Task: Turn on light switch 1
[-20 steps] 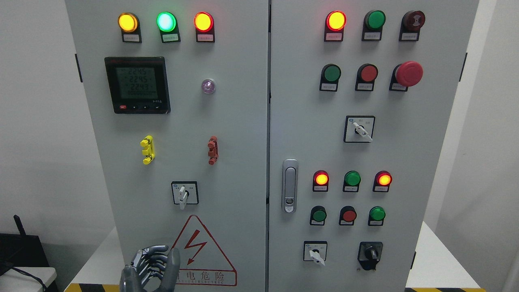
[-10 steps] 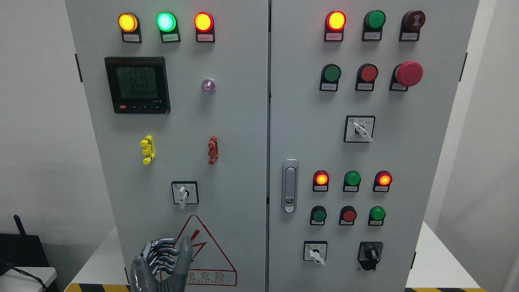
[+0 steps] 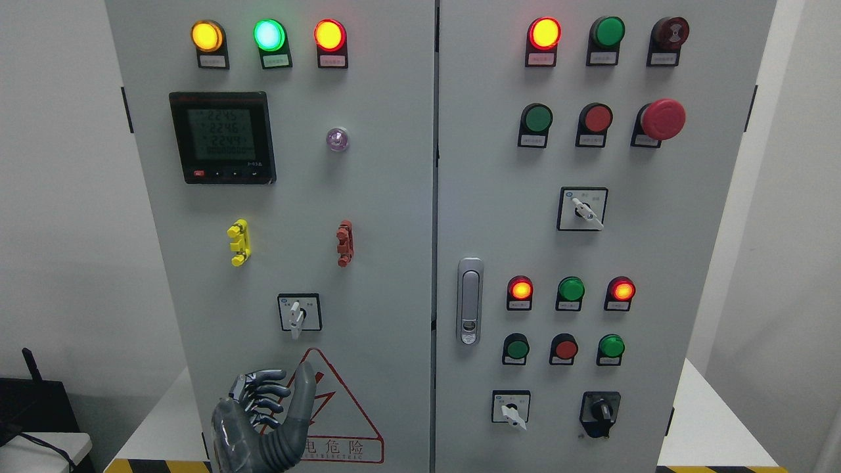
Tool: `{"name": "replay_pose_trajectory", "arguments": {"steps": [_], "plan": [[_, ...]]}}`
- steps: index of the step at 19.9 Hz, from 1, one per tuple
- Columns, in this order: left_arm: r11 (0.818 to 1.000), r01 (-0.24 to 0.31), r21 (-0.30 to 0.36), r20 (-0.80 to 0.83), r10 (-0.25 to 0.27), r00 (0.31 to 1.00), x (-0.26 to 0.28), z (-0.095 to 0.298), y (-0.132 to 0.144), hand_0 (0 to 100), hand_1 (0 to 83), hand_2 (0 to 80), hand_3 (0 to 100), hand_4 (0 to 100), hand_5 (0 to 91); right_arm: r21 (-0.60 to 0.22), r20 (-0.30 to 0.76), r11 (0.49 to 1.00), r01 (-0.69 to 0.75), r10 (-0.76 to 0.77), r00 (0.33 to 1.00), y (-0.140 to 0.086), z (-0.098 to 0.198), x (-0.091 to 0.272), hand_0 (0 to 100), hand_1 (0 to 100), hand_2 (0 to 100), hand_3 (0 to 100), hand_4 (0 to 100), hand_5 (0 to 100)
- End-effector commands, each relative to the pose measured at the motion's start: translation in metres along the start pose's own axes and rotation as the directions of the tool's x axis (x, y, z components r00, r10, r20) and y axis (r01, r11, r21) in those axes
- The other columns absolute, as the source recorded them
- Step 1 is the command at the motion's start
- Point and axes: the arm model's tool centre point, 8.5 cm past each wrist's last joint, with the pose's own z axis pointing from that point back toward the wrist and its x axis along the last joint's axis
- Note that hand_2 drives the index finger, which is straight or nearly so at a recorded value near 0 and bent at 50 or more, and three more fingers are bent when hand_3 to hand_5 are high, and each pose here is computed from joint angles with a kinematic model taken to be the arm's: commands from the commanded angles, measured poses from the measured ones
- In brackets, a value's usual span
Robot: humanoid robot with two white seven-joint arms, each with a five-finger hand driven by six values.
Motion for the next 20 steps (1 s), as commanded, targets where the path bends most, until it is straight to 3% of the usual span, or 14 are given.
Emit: {"name": "replay_pose_trajectory", "arguments": {"steps": [1, 20], "plan": [[1.000, -0.019, 0.002, 0.016, 0.019, 1.000, 0.012, -0.003, -0.008, 9, 47.0, 51.0, 73, 81, 78.9, -0.001, 0.003, 1.000, 0.018, -0.018, 1.000, 0.000, 0.000, 0.001, 12, 39, 0, 0, 0, 0], [1.000, -0.002, 0.031, 0.013, 0.001, 1.000, 0.034, -0.024, -0.009, 12, 46.0, 50.2, 72, 80, 79.4, 0.000, 0.003, 1.000, 0.017, -0.017, 1.000, 0.000, 0.000, 0.000, 12, 39, 0, 0, 0, 0]]}}
